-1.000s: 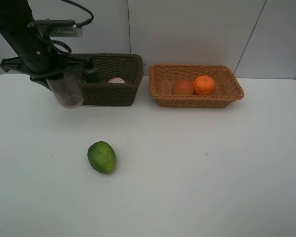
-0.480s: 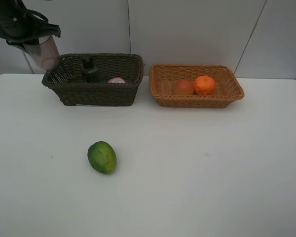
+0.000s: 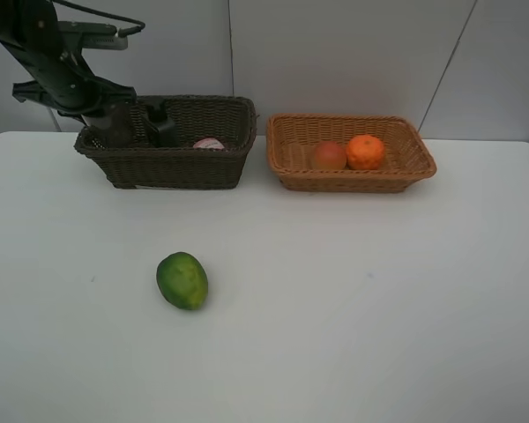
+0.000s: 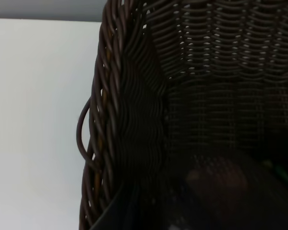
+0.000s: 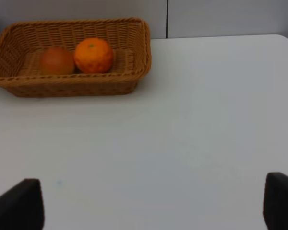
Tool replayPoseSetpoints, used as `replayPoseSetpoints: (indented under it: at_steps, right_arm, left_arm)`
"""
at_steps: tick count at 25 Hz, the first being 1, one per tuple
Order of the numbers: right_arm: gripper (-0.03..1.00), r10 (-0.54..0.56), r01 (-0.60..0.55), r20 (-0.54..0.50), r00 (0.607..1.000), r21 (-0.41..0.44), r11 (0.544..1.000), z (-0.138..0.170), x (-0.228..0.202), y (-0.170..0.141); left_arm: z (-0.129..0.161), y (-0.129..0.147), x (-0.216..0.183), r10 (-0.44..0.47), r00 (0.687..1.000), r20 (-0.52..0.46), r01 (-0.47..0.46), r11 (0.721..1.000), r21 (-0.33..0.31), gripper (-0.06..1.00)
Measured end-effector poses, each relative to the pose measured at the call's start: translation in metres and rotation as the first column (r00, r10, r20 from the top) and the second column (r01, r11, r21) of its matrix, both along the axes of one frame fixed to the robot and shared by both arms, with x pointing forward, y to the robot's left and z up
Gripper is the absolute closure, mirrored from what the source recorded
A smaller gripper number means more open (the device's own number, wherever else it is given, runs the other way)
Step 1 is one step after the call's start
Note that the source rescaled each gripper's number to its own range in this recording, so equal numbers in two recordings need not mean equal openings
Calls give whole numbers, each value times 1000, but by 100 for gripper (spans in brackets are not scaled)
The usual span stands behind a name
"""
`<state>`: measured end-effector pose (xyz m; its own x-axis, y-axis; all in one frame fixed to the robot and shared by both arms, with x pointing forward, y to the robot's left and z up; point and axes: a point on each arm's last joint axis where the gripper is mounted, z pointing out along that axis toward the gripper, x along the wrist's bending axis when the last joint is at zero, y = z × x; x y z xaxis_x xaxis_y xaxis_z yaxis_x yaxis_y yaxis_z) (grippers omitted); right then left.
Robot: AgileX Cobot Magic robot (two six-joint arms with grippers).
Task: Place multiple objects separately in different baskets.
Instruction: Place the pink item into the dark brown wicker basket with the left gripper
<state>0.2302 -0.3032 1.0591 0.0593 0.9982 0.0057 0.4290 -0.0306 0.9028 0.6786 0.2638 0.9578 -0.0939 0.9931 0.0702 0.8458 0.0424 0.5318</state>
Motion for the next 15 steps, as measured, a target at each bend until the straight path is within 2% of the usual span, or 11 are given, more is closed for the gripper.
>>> replayPoseSetpoints:
  at_steps: [2, 3, 4, 6, 7, 10, 12, 15]
  right_arm:
    - [-3, 0, 0, 0, 1000, 0, 1000, 0, 0, 0]
    - [-3, 0, 0, 0, 1000, 0, 1000, 0, 0, 0]
    - [-3, 0, 0, 0, 1000, 0, 1000, 0, 0, 0]
    - [-3, 0, 0, 0, 1000, 0, 1000, 0, 0, 0]
    - [-3, 0, 0, 0, 1000, 0, 1000, 0, 0, 0]
    - [-3, 0, 0, 0, 1000, 0, 1000, 0, 0, 0]
    - [-3, 0, 0, 0, 1000, 0, 1000, 0, 0, 0]
    - [-3, 0, 0, 0, 1000, 0, 1000, 0, 0, 0]
  left_arm:
    - [-3, 0, 1, -4, 1000, 0, 4, 1000, 3, 93]
    - [-3, 0, 1, -5, 1000, 1, 5, 1000, 2, 90]
    - [-3, 0, 2, -6, 1000, 7, 6, 1000, 1, 83]
    - [-2, -1, 2, -8, 1000, 13, 8, 1000, -1, 59]
    - [-2, -1, 2, -8, 1000, 14, 9, 1000, -1, 41]
    - [-2, -1, 2, -9, 1000, 15, 9, 1000, -2, 7]
    - [-3, -1, 2, -7, 1000, 10, 7, 1000, 0, -2]
    - [2, 0, 0, -1, 1000, 3, 1, 1000, 3, -5]
